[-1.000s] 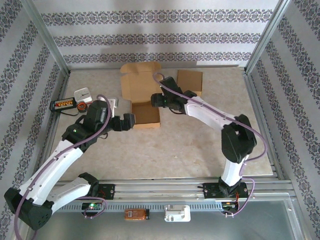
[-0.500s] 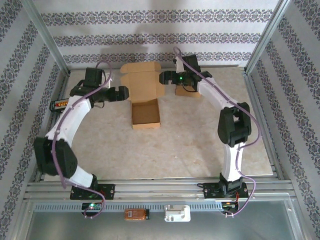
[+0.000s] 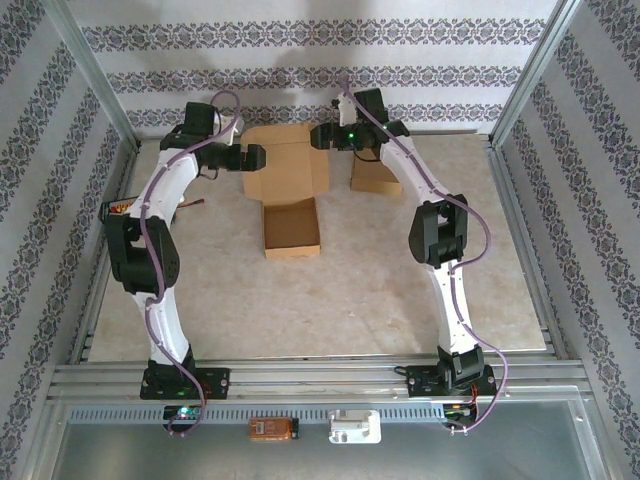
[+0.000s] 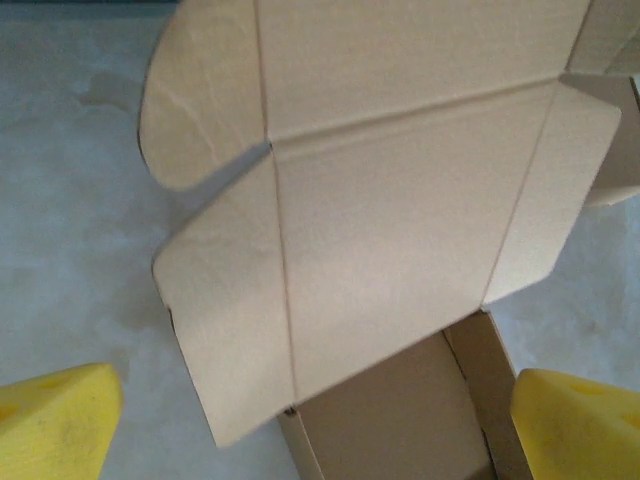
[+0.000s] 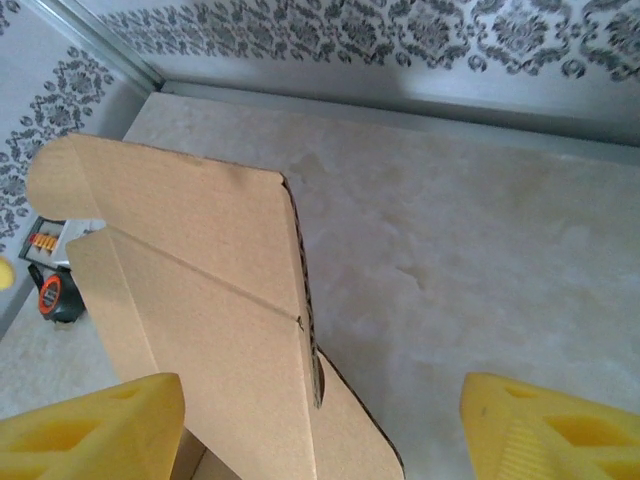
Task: Fold the paper box
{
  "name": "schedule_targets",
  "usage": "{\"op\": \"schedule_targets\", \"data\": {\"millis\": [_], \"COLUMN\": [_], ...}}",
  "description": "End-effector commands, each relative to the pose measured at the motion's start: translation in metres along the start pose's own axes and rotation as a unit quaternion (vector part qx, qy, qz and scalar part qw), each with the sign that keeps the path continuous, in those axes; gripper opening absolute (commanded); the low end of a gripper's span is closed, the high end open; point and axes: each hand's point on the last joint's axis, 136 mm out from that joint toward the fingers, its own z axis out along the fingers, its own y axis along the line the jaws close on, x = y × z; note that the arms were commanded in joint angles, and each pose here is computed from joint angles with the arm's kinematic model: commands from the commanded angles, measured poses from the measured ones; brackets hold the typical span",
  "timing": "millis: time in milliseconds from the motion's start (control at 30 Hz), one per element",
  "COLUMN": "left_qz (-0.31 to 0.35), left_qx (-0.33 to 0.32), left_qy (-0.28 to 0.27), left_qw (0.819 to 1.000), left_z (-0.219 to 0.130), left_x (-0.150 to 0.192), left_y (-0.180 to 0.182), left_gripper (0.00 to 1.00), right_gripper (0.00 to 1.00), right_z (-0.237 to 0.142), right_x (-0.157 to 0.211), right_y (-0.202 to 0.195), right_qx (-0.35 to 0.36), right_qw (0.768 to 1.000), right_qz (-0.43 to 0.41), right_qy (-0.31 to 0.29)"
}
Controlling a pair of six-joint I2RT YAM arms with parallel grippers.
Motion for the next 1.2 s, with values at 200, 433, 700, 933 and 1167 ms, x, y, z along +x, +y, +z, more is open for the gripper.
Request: {"op": "schedule_targets", "data": {"millis": [200,433,700,933,1167], "left_qz": [0.022,0.02,0.024,0.018,-0.001], "left_qx": [0.019,0.013,0.015,0.043,0.009], "left_qy": [0.03,0.045,0.058,0.053,0.006], "left_qw": [0.999,0.999,0.998,0.997,1.0], "left_z": [0.021,0.029,0.032,0.028,0.023], "left_x": [-0.006,-0.006,-0.006,-0.011,-0.033], "left_y": [0.01,0.016,0.016,0.004,0.003], "left_gripper": [0.92,0.72,0.43,0.17,0.05], "right_gripper": [0.49,0.39,0.27,0.15,0.08], "right_z": [0.014,0.014,0.016,0.011,0.003], "right_x": [0.021,0.024,0.024,0.017,-0.001], "right_y": [0.0,-0.003,0.001,0.004,0.018], "right_qx": [-0.025,-0.017,0.008,0.062,0.13], "right_qw": [0.999,0.999,0.999,0.998,0.991], "right_qz": [-0.007,-0.006,-0.022,-0.018,0.026], "right_qy": [0.039,0.043,0.042,0.027,-0.022]}}
